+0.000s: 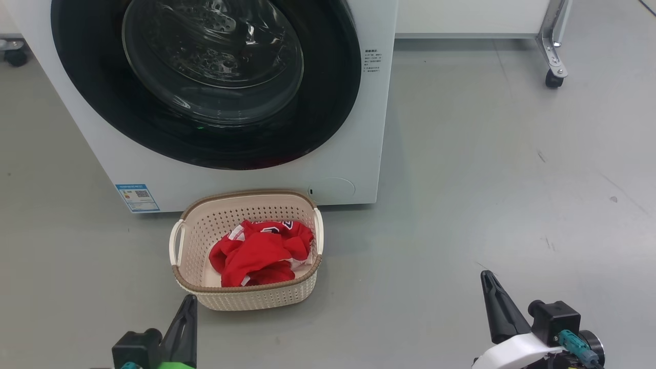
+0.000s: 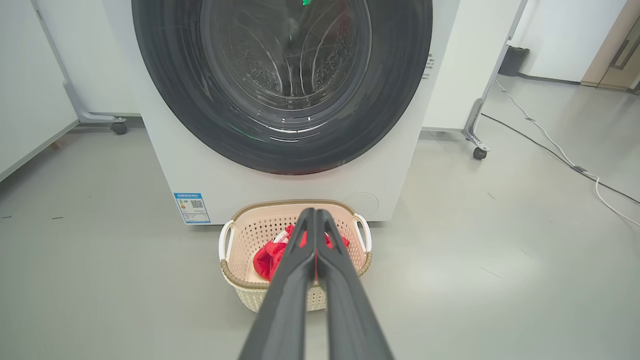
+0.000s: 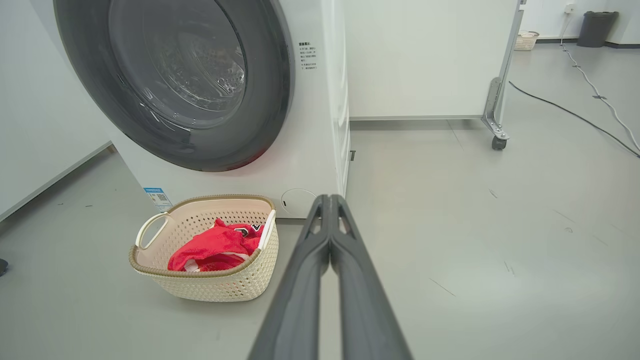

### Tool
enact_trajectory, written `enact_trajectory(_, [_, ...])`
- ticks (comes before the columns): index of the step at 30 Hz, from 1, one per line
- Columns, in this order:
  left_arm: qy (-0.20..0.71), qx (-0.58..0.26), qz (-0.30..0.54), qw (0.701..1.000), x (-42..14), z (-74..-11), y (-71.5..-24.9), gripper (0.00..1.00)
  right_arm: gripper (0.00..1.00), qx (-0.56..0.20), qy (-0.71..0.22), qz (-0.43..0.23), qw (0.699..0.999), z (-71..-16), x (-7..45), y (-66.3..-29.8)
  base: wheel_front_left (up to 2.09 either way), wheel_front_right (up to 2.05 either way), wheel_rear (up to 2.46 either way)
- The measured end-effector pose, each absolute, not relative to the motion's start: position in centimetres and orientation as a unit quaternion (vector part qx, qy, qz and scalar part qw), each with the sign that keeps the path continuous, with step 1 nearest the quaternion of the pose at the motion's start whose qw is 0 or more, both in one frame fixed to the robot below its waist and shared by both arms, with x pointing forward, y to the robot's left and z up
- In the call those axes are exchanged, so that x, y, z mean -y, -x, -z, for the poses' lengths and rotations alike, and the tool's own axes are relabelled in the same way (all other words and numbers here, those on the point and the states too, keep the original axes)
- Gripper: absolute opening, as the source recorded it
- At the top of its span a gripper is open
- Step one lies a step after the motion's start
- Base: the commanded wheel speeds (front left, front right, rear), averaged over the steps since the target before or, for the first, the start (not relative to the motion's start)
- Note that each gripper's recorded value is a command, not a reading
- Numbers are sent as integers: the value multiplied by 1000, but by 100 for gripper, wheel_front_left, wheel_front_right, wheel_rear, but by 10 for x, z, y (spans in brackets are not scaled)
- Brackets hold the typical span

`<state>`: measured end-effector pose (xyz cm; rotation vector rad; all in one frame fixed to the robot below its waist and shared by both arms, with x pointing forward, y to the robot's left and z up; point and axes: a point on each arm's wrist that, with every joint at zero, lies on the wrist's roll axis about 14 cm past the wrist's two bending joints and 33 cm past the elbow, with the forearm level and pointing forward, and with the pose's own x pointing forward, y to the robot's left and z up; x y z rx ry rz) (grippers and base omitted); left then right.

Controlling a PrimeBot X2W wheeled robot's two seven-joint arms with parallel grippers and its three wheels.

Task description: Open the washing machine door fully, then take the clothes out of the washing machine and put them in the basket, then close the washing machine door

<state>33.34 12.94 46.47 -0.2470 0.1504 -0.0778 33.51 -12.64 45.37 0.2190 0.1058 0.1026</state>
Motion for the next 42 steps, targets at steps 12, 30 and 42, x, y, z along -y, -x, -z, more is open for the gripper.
enact_trajectory(12, [215,-88,25,972,-133,-462,-334,0,0,-60,-198,-25,978,-455,135,-338,0,0,0])
enact_trajectory(30, [324,-110,-4,940,-146,-454,-336,0,0,-80,-319,16,944,-449,153,-341,0,0,0])
enact_trajectory(42, [391,-114,-14,913,-152,-453,-341,0,0,-83,-387,32,918,-449,162,-346,0,0,0])
